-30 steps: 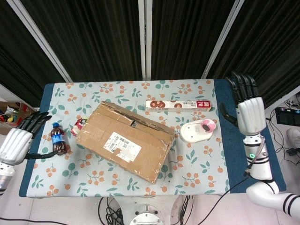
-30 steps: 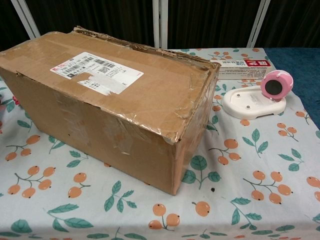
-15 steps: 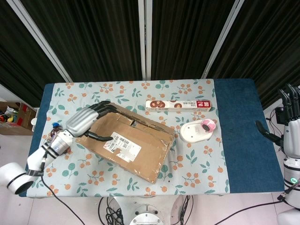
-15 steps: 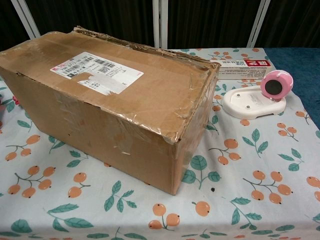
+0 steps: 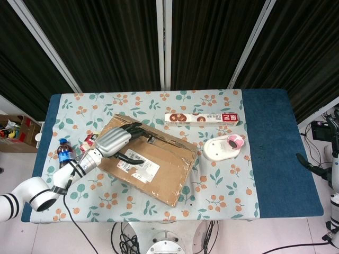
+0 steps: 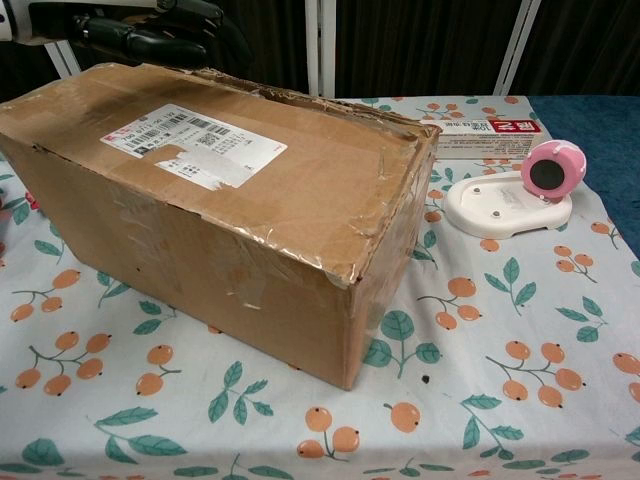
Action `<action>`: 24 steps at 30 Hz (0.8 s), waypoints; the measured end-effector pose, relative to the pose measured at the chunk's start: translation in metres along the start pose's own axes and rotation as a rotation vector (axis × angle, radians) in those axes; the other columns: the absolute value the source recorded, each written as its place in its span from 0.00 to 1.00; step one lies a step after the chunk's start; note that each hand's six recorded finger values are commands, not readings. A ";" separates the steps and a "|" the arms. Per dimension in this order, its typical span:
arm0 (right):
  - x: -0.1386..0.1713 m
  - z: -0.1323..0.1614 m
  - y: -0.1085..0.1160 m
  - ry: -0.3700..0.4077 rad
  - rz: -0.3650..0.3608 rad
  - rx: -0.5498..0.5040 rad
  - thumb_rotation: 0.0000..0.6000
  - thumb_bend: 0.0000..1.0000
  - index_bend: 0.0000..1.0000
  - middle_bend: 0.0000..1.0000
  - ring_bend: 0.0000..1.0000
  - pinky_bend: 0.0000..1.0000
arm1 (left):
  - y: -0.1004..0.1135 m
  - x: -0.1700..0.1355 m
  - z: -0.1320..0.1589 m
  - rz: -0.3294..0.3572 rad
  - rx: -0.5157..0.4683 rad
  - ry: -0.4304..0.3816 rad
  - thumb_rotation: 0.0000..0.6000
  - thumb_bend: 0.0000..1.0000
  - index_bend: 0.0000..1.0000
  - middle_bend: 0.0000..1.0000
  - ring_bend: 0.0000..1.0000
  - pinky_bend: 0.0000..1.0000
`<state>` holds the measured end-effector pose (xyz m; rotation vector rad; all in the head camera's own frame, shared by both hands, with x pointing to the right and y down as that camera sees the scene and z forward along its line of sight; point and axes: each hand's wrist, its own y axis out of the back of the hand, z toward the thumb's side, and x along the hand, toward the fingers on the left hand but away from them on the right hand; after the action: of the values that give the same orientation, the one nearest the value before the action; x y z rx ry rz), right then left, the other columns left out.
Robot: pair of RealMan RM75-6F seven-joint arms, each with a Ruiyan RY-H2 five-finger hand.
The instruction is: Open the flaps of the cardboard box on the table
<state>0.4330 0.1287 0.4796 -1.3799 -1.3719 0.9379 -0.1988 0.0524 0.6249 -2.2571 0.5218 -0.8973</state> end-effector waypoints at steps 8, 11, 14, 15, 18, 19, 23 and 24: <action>0.000 -0.003 -0.001 0.002 -0.009 -0.016 1.00 0.00 0.00 0.00 0.00 0.00 | -0.011 0.007 0.000 -0.028 0.104 0.006 0.16 0.00 0.23 0.25 0.06 0.18; 0.000 -0.005 -0.002 0.001 -0.011 -0.018 1.00 0.00 0.00 0.00 0.00 0.00 | -0.017 0.007 -0.002 -0.046 0.116 0.016 0.16 0.00 0.24 0.29 0.06 0.18; 0.000 -0.007 -0.002 -0.001 -0.013 -0.025 1.00 0.01 0.00 0.00 0.00 0.00 | -0.019 0.007 -0.001 -0.052 0.125 0.014 0.16 0.00 0.25 0.34 0.06 0.18; 0.000 -0.007 -0.002 -0.001 -0.014 -0.027 1.00 0.01 0.00 0.00 0.00 0.00 | -0.018 0.007 0.000 -0.049 0.123 0.011 0.16 0.00 0.25 0.36 0.06 0.18; 0.001 -0.009 -0.002 -0.004 -0.019 -0.031 1.00 0.01 0.00 0.00 0.00 0.00 | -0.015 0.007 0.004 -0.033 0.117 -0.002 0.16 0.00 0.25 0.41 0.06 0.18; 0.001 -0.009 -0.001 -0.005 -0.021 -0.032 1.00 0.01 0.00 0.00 0.00 0.00 | -0.014 0.007 0.006 -0.027 0.116 -0.008 0.15 0.00 0.25 0.43 0.07 0.18; 0.001 -0.010 0.000 -0.006 -0.026 -0.033 1.00 0.01 0.00 0.00 0.00 0.00 | -0.006 0.005 0.014 0.000 0.112 -0.037 0.15 0.00 0.25 0.53 0.10 0.18; 0.001 -0.011 0.001 -0.007 -0.026 -0.033 1.00 0.01 0.00 0.00 0.00 0.00 | -0.003 0.003 0.017 0.006 0.111 -0.045 0.16 0.00 0.25 0.56 0.12 0.18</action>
<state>0.4434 0.1287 0.4820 -1.3819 -1.4128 0.9073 -0.1841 0.0601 0.6190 -2.1686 0.4474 -0.8500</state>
